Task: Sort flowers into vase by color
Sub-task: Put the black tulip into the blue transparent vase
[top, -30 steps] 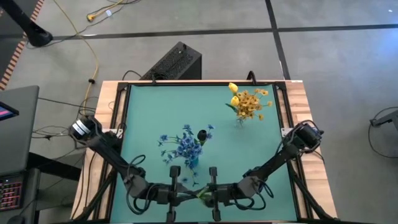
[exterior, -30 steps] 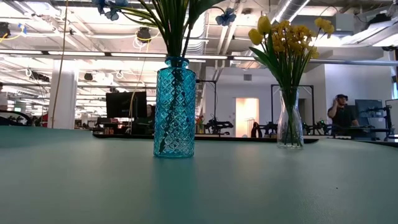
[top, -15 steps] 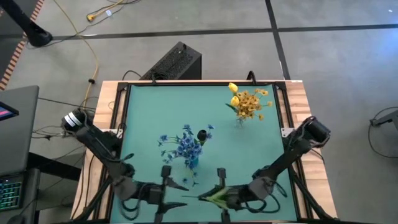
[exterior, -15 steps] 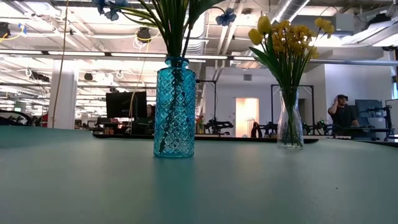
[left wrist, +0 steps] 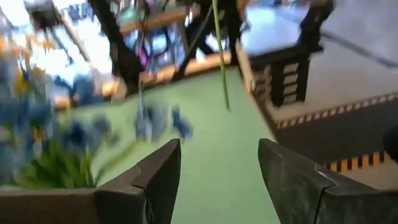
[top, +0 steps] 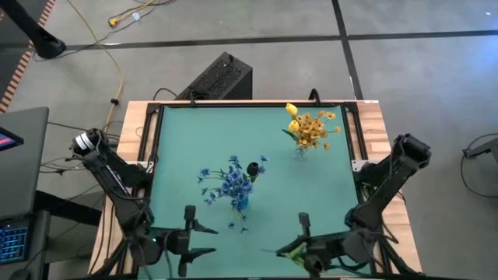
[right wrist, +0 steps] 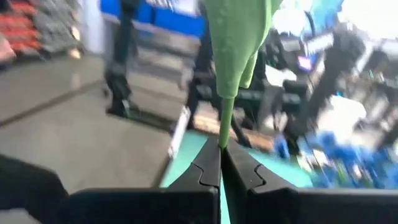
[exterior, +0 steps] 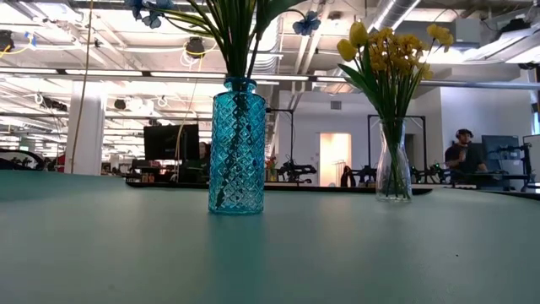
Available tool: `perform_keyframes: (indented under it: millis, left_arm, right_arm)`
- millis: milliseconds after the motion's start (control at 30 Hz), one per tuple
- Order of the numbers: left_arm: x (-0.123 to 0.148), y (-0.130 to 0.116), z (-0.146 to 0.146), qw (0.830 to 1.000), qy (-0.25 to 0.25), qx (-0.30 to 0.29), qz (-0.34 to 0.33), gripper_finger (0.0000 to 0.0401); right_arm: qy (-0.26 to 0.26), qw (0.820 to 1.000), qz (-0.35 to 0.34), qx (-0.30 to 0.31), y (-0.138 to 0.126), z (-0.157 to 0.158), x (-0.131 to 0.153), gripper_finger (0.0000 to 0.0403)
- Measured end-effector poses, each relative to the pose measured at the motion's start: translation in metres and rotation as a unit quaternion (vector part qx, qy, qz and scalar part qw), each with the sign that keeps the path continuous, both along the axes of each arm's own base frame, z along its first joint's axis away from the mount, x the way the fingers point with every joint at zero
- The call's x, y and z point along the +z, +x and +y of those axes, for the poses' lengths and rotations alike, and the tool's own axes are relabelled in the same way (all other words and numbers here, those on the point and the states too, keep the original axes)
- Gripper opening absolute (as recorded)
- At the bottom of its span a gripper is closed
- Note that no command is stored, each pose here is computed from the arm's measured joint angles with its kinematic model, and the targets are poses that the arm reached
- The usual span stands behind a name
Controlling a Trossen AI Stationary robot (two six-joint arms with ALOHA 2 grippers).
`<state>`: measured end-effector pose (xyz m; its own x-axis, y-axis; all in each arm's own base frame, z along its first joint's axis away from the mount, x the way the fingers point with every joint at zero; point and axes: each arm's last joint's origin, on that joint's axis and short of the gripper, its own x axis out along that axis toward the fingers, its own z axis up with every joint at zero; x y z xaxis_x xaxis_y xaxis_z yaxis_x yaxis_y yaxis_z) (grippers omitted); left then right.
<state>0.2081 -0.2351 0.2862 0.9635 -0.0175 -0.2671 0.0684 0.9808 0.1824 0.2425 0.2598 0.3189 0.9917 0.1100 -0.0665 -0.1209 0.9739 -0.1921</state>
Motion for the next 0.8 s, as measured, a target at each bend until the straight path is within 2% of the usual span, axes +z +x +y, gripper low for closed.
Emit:
perform_keyframes:
  millis: [133, 300, 400, 500, 600, 700, 800]
  left_arm:
    - [-0.017, -0.005, 0.01, 0.997, 0.002, 0.066, 0.048, 0.0203]
    - [-0.063, -0.011, 0.034, 0.985, 0.0, 0.162, 0.051, 0.0203]
    - [-0.088, -0.007, 0.053, 0.979, -0.032, 0.189, 0.069, 0.0203]
    - [-0.108, 0.005, 0.077, 0.975, -0.065, 0.193, 0.093, 0.0203]
    - [-0.119, 0.017, 0.096, 0.979, -0.092, 0.161, 0.089, 0.0203]
    - [-0.124, 0.025, 0.115, 0.983, -0.105, 0.134, 0.066, 0.0203]
    - [-0.128, 0.029, 0.132, 0.984, -0.108, 0.133, 0.053, 0.0203]
  right_arm:
    - [0.0, 0.998, 0.026, -0.056, 0.003, -0.011, -0.014, 0.0026]
    - [0.007, 0.996, 0.024, -0.087, 0.018, -0.032, -0.032, 0.0026]
    - [0.013, 0.995, 0.022, -0.097, 0.024, -0.05, -0.04, 0.0026]
    - [0.026, 0.994, 0.013, -0.109, 0.025, -0.069, -0.04, 0.0026]
    - [0.047, 0.991, -0.009, -0.122, 0.024, -0.084, -0.039, 0.0026]
    - [0.055, 0.992, -0.027, -0.109, 0.021, -0.093, -0.039, 0.0026]
    - [0.056, 0.991, -0.049, -0.112, 0.018, -0.099, -0.042, 0.0026]
